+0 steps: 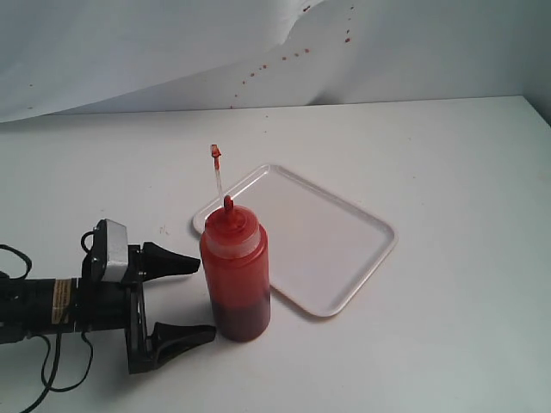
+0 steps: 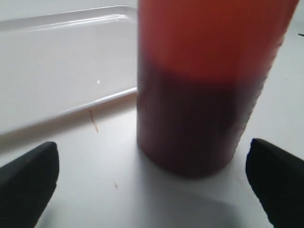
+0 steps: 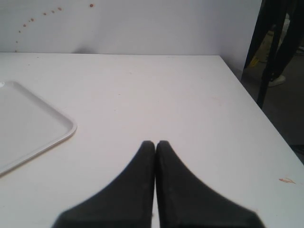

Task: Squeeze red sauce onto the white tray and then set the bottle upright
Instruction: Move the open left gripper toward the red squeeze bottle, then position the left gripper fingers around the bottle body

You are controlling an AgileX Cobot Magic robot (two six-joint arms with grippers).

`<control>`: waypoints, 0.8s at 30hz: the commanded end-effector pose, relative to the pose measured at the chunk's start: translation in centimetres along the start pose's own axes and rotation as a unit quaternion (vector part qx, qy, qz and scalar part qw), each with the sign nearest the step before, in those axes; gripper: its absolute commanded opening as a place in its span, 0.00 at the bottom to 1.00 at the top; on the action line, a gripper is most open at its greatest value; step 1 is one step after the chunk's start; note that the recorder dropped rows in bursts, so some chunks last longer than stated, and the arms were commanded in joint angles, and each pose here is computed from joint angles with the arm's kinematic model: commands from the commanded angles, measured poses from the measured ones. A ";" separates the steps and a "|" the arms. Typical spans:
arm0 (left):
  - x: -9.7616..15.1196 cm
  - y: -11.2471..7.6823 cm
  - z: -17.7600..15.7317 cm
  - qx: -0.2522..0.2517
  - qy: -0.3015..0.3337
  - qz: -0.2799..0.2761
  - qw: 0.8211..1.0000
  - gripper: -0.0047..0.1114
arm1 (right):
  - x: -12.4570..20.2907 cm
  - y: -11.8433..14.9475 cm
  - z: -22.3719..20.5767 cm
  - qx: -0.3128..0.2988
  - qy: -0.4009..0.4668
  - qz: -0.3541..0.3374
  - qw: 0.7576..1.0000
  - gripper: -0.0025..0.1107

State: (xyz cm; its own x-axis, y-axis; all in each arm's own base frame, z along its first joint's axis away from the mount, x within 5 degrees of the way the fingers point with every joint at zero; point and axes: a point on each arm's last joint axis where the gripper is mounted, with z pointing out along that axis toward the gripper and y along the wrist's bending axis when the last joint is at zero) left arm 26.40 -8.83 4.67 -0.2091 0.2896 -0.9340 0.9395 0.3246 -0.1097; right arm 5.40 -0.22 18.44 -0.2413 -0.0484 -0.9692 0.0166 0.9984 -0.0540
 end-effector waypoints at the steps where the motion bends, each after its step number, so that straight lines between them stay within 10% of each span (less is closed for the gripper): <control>1: -0.7 0.1 0.7 0.025 -0.010 -0.004 1.000 0.94 | 0.1 0.0 0.0 -0.003 -0.002 0.003 1.000 0.02; 24: -0.7 0.1 0.8 0.038 -0.008 0.004 0.999 0.94 | 0.1 0.0 0.0 -0.003 -0.002 0.003 1.000 0.02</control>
State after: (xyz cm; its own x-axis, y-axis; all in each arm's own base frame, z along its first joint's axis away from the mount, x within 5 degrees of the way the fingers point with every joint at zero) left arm 26.81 -9.51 4.91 -0.2090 0.2900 -0.9339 0.9550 0.2660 -0.1311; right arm 5.40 -0.22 18.44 -0.2413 -0.0484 -0.9692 0.0166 0.9984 -0.0540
